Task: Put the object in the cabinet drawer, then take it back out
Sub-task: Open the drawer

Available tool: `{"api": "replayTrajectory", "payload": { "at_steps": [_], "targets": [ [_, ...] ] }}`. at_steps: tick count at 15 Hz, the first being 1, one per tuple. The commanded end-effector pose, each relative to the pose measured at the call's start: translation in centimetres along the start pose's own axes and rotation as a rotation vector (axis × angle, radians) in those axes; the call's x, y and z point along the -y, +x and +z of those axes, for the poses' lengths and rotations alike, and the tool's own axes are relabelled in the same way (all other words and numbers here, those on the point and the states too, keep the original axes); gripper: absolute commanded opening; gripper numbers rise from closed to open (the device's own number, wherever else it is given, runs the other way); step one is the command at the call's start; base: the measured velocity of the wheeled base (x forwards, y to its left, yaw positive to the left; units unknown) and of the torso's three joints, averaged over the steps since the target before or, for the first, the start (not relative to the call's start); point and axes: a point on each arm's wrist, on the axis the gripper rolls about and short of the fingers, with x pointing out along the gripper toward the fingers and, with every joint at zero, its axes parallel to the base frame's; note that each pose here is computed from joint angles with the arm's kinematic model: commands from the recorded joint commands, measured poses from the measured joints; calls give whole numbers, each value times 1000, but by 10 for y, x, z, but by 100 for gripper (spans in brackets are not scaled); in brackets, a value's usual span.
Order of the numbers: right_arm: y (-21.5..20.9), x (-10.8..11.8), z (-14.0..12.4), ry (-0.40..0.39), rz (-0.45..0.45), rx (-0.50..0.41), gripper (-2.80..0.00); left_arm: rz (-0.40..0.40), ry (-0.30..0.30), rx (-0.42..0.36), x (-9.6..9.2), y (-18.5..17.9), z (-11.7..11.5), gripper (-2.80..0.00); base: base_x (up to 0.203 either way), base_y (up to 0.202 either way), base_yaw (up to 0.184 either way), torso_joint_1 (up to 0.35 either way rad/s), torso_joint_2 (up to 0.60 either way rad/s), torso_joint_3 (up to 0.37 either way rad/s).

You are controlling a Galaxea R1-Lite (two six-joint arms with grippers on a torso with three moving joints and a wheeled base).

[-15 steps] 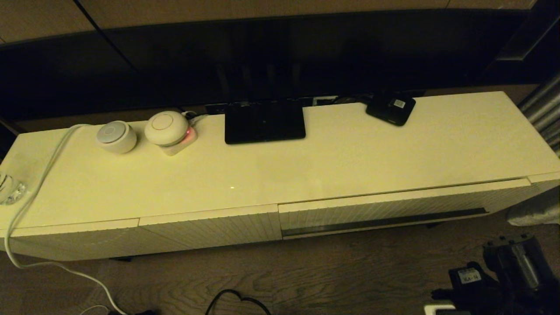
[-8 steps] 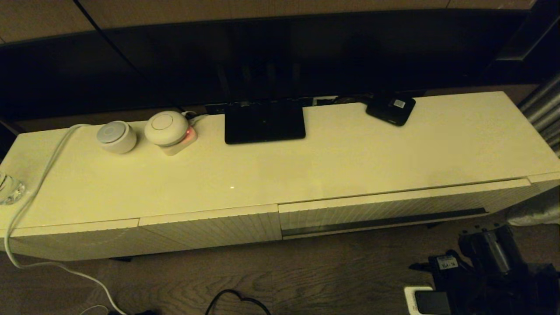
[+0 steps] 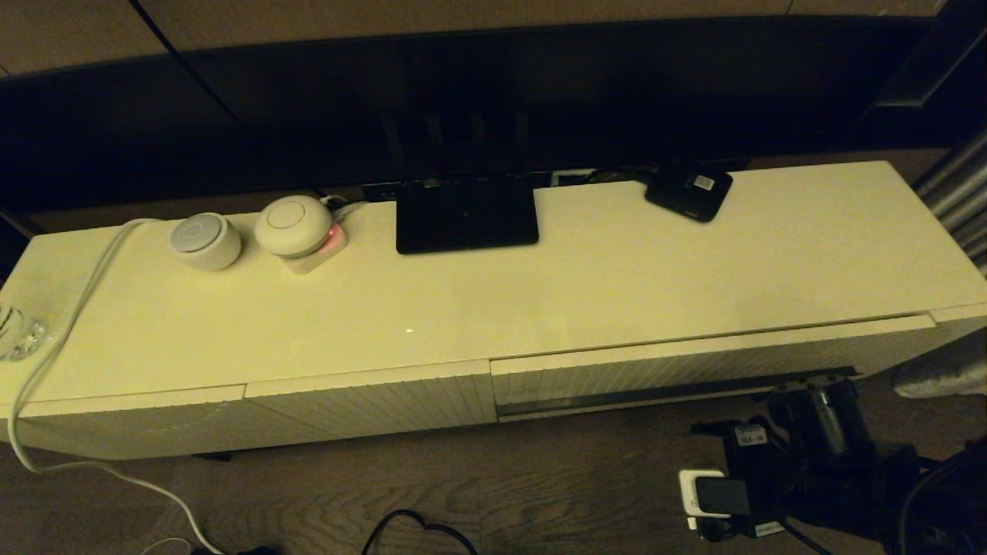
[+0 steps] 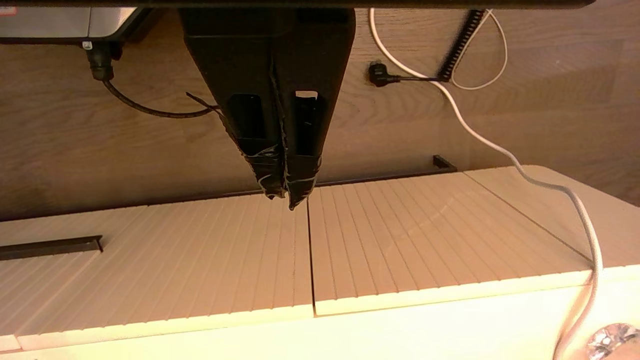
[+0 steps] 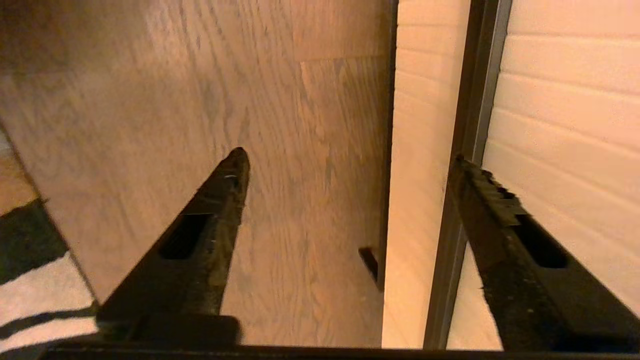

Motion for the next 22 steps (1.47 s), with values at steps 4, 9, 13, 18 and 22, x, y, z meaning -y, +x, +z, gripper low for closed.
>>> {"api": "replayTrajectory", "payload": {
  "at_steps": [4,9,13,18,22],
  "targets": [
    [25,13,-2,-8,11,-9,0,1,0,-3,0,0,-1,-280,0,0,0,0,0,0],
    [41,27,-13,12,1,-36,0,1,0,-3,0,0,-1,-280,0,0,0,0,0,0],
    [45,39,-18,13,33,-52,0,1,0,-3,0,0,-1,-280,0,0,0,0,0,0],
    [55,45,-27,31,55,-70,0,1,0,-3,0,0,-1,-280,0,0,0,0,0,0],
    [60,50,-31,37,45,-75,0,1,0,-3,0,0,-1,-280,0,0,0,0,0,0]
  ]
}}
